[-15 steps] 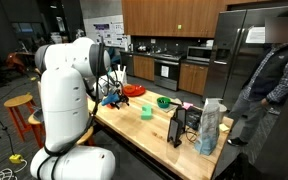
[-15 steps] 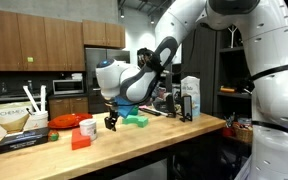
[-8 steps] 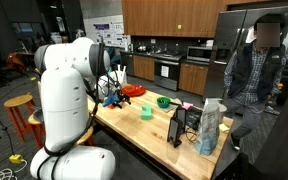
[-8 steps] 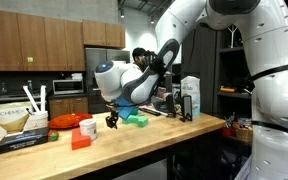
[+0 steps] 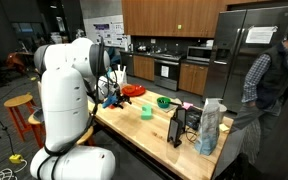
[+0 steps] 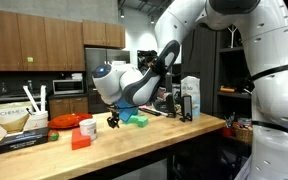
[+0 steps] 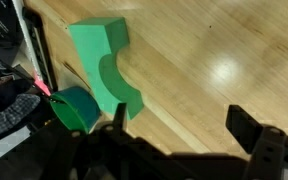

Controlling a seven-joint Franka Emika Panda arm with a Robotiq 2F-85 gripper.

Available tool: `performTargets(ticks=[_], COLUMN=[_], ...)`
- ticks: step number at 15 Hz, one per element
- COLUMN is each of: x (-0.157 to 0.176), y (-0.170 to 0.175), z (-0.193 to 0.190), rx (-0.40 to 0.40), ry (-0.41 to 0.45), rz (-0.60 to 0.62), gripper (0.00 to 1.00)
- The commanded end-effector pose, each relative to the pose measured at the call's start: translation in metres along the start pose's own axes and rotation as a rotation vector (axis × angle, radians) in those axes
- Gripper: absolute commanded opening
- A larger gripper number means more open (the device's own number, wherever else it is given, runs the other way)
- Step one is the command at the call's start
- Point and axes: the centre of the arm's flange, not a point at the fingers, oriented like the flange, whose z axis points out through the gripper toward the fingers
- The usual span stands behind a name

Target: Push the white tin to left

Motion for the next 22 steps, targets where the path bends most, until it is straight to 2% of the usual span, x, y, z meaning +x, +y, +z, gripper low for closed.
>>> performTargets(ticks=[1, 6, 11, 13, 16, 22], x=[0.0, 0.002, 0.004, 0.005, 0.006, 0.005], y=[-0.001, 0.01, 0.006, 0.005, 0.005, 0.0], z=[0.001, -0.006, -0.005, -0.004, -0.003, -0.001], rx=[0.0, 0.021, 0.118, 0.13, 0.126, 0.065], ry=[-0.001, 0.02, 0.105, 0.141, 0.179, 0.248], rz=[-0.001, 0.014, 0.06, 0.075, 0.108, 0.223], gripper=[1.0, 1.0, 1.0, 1.0, 1.0, 1.0])
